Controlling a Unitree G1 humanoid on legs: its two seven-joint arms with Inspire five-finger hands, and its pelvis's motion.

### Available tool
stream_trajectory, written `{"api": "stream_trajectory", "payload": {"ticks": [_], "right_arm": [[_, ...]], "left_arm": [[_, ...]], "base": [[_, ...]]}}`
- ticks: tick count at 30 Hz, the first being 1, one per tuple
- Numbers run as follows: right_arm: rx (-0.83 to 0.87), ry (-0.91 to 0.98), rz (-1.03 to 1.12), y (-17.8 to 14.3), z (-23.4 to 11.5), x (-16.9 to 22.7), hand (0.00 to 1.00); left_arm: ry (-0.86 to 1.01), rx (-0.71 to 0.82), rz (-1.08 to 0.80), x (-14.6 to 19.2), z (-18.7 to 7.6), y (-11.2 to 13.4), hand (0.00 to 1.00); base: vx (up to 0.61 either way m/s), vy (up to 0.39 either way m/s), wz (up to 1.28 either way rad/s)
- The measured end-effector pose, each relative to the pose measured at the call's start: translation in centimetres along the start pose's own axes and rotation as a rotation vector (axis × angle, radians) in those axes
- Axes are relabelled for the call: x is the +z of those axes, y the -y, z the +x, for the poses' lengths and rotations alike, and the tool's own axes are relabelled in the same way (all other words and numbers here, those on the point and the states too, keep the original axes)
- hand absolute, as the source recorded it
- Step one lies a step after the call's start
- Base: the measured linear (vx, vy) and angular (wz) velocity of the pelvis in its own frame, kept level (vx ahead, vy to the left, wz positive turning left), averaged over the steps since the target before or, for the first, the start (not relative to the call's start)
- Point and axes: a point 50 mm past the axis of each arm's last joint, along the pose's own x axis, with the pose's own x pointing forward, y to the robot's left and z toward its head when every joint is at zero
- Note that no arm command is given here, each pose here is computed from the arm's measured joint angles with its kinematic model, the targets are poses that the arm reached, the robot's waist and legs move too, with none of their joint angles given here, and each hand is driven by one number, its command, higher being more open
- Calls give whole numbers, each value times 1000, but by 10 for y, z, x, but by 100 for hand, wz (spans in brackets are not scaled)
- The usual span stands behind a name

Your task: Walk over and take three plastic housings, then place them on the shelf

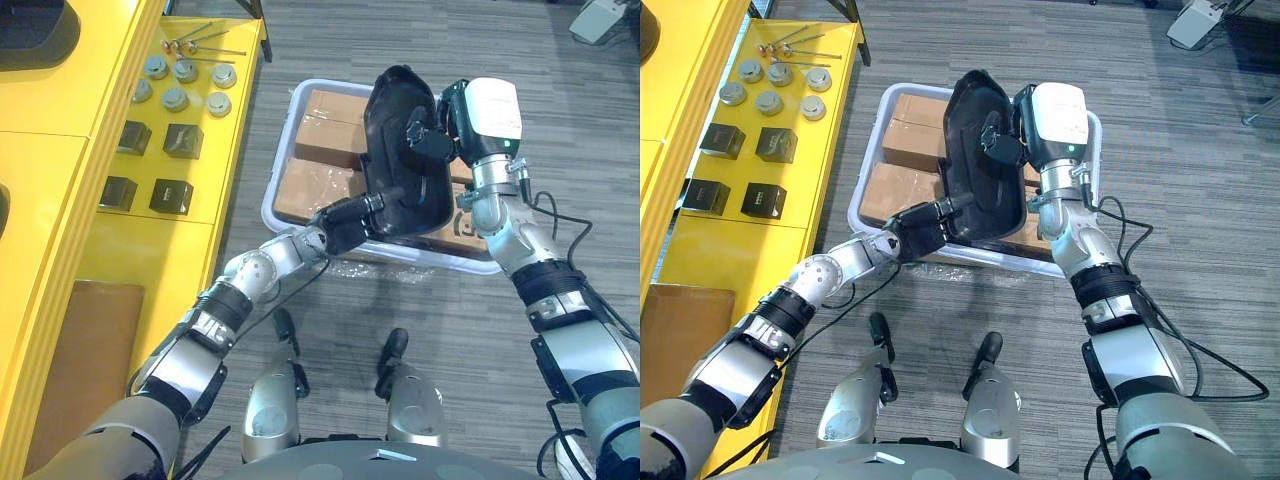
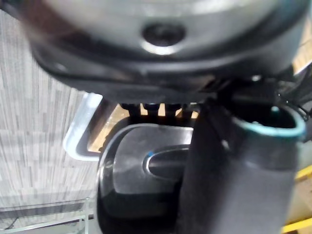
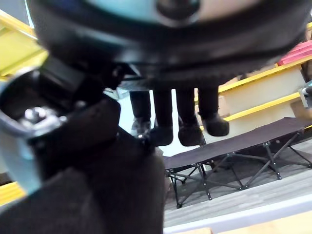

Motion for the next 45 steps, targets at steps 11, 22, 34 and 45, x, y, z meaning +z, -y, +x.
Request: {"api": "stream_trajectory", "payload": {"ticks": [11,22,34,45], "right_arm": [[-38,45,95,-6,7,28,0],[-102,88,231,-13,-11,50,0],[-66,17,328,-40,-67,46,0],[-57,-90,483,-46,-156,52,100]], "left_arm": [[22,80,-71,-2,12,8,100],[145,108,-129,2,15,-4,0],[159,77,-243,-53,-9,-34,0],[386,239,-27,-90,-77,-47,0]], "base": [[3,-21,-6],[13,-24,-7],[43,-21,-1],[53,-14,5]]}}
